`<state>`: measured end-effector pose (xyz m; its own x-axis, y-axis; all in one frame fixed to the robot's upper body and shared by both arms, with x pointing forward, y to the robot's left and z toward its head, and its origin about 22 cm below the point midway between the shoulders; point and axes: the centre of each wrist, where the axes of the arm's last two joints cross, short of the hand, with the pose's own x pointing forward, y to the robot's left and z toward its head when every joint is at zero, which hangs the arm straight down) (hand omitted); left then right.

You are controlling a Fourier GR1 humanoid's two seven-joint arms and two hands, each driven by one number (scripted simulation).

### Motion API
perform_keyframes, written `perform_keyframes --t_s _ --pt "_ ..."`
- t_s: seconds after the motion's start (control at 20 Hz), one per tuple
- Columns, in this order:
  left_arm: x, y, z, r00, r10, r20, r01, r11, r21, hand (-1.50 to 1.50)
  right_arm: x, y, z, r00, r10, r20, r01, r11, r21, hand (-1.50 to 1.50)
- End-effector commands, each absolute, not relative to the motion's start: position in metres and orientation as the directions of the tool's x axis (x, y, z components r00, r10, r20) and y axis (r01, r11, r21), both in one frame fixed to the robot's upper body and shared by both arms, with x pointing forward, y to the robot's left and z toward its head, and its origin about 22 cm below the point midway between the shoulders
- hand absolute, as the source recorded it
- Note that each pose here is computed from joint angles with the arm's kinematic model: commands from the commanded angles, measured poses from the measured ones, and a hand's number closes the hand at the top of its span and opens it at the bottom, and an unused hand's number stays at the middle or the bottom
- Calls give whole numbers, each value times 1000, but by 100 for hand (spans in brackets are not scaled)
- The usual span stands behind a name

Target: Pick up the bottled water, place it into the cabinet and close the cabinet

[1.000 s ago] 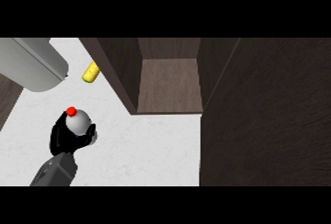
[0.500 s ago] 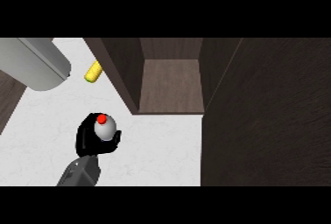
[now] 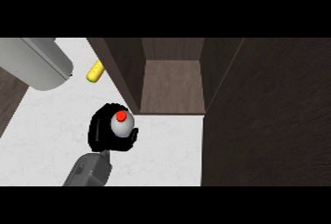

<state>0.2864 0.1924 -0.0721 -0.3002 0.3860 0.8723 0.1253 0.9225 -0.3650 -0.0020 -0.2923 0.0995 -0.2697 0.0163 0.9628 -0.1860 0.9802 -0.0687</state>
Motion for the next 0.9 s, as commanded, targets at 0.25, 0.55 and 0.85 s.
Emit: perform_keyframes --t_s 0.25,0.55,0.85 --pt "269 113 22 -279 413 867 247 903 -351 150 5 -287 128 -334 -11 942 -201 978 -60 -150" --pt "259 55 75 -294 350 889 198 933 -302 150 10 -289 121 -347 -15 938 -211 976 -63 -150" --pt "275 38 107 -359 286 888 123 958 -259 150 11 -286 118 -353 -5 936 -208 975 -74 -150"
